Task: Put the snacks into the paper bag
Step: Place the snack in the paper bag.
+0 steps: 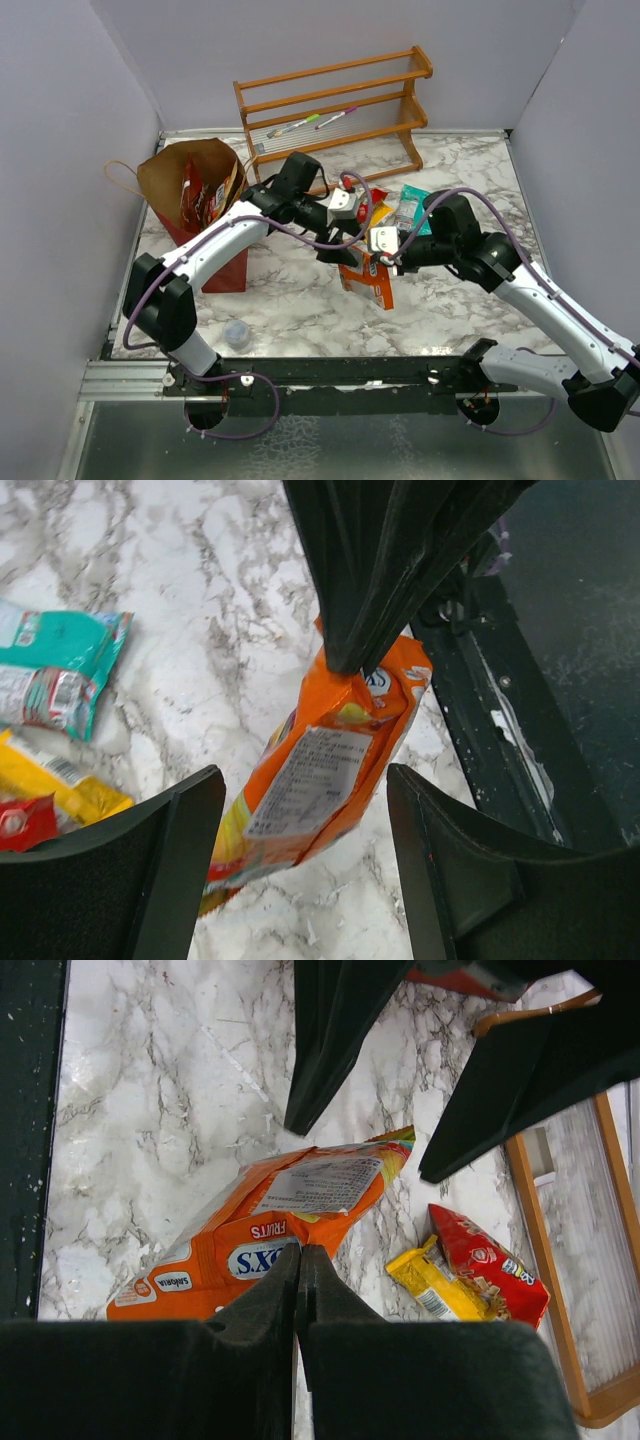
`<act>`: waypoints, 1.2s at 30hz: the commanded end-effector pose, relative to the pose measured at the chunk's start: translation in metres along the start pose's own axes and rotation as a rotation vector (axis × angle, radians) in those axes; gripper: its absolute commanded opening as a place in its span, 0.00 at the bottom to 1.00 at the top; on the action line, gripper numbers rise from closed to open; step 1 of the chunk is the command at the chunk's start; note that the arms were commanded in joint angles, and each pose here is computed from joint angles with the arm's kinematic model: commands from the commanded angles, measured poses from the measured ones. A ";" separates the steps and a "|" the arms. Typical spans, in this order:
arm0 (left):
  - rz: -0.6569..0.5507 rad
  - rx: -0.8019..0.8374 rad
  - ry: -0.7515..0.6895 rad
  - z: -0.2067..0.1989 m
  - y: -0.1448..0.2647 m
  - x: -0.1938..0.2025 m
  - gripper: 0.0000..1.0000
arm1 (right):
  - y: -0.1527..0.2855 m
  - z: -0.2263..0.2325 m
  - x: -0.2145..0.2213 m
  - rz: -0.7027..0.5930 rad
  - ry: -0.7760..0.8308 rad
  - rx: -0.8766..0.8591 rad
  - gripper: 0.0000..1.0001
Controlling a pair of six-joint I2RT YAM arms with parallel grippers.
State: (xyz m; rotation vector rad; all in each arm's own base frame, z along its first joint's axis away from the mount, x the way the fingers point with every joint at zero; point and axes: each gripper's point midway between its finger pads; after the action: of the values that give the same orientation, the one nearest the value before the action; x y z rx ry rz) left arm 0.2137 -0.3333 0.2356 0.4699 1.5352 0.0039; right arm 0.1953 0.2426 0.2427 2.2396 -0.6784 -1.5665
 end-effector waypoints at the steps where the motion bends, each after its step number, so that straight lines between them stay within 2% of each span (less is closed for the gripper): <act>1: -0.098 0.109 -0.083 -0.001 -0.012 -0.029 0.69 | 0.012 -0.008 -0.021 -0.052 0.030 0.042 0.01; 4: -0.107 0.144 -0.073 -0.002 -0.019 -0.028 0.69 | 0.014 -0.009 -0.022 -0.054 0.027 0.048 0.01; 12: -0.091 0.201 -0.066 -0.015 -0.026 -0.015 0.59 | 0.016 -0.010 -0.022 -0.055 0.034 0.061 0.01; 18: -0.091 0.219 -0.061 -0.020 -0.028 -0.011 0.40 | 0.017 -0.009 -0.021 -0.053 0.037 0.068 0.01; 26: -0.090 0.218 -0.066 -0.020 -0.028 -0.014 0.01 | 0.018 -0.009 -0.017 -0.038 0.039 0.076 0.01; 31: -0.078 0.198 -0.077 -0.020 -0.025 -0.019 0.00 | 0.023 -0.012 -0.016 -0.031 0.033 0.097 0.02; 33: -0.074 0.184 -0.091 -0.020 -0.022 -0.024 0.00 | 0.026 -0.012 -0.017 -0.034 0.026 0.103 0.07; 36: -0.060 0.158 -0.109 -0.020 -0.018 -0.028 0.00 | 0.035 -0.016 -0.019 -0.040 0.015 0.130 0.25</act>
State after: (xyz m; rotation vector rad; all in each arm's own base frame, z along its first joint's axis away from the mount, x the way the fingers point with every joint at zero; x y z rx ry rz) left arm 0.1931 -0.3547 0.2328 0.5690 1.5070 -0.1785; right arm 0.1933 0.2337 0.2541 2.2787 -0.7088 -1.5669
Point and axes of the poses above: each gripper's point midway between its finger pads, its own y axis back along the fingers, its own z axis along the line the jaws close on, x = y × z, and after that the axes turned 3 degrees about -y, right-handed
